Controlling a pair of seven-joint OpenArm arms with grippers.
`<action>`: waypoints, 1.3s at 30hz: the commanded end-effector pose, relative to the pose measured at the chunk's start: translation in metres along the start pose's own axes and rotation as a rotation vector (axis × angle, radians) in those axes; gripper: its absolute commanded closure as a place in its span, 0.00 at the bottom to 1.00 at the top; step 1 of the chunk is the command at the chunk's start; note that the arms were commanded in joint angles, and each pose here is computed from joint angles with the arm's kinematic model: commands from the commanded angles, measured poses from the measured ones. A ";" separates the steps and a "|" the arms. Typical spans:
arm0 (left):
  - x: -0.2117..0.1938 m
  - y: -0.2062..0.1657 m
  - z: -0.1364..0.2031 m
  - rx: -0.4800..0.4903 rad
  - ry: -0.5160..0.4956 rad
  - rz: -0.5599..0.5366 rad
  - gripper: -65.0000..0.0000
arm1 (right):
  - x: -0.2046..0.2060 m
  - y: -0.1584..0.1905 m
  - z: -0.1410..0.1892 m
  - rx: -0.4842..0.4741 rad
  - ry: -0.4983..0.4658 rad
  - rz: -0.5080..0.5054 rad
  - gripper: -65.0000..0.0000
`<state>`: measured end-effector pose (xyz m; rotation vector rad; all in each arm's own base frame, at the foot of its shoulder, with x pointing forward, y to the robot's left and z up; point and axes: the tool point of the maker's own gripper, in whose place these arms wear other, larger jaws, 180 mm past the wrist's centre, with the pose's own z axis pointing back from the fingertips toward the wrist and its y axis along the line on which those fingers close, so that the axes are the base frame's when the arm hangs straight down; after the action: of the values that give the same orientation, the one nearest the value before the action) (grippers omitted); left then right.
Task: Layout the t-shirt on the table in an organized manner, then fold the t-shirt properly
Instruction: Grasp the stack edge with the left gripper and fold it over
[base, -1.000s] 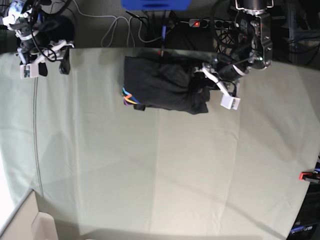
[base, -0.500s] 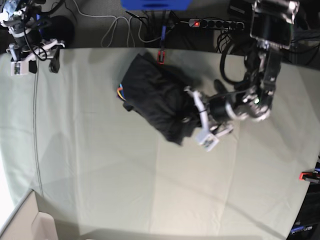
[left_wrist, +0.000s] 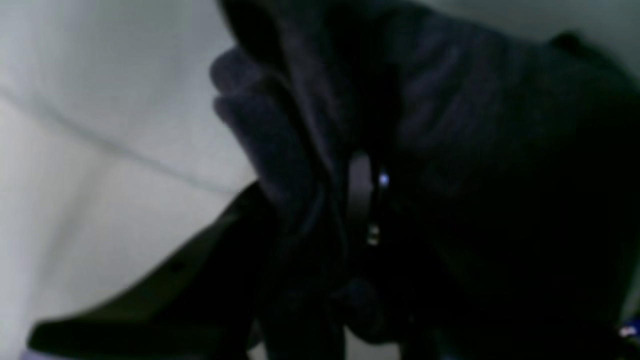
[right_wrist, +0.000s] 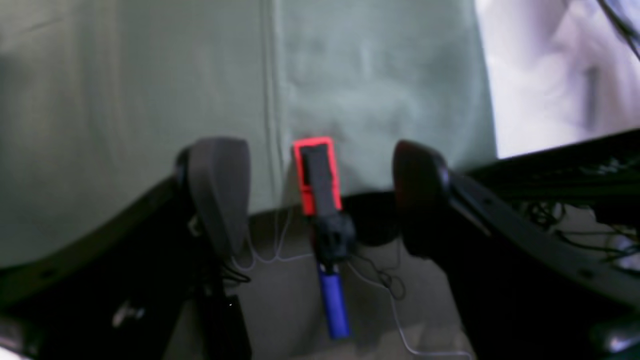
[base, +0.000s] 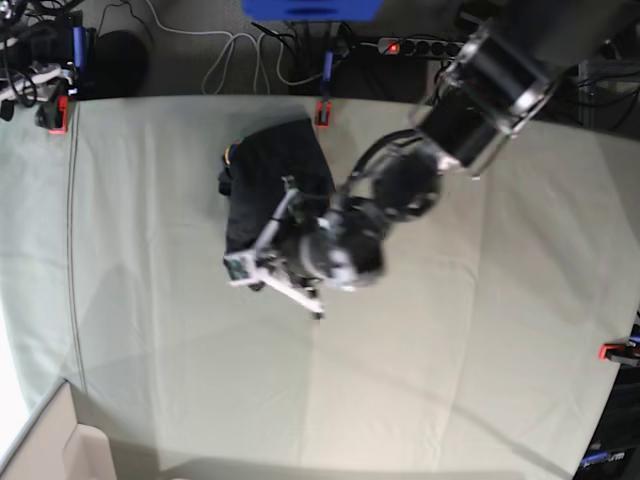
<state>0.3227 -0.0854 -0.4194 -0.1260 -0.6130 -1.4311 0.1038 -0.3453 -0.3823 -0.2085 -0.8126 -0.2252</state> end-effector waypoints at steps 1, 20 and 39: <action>0.023 0.011 0.003 0.032 -0.035 -0.051 1.00 | 0.011 -0.007 0.004 -0.010 -0.041 0.011 0.31; 0.045 0.012 -0.018 0.047 0.024 -0.247 0.66 | 0.012 -0.008 0.004 -0.018 -0.046 0.001 0.31; -0.008 0.133 0.071 0.363 0.046 -0.055 0.37 | 0.023 0.017 -0.009 0.050 -0.071 0.007 0.31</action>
<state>0.4193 -0.0222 -0.3397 0.2011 -0.7946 -1.3561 0.1246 -0.3320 -0.3844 -0.1678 -0.8420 -0.2040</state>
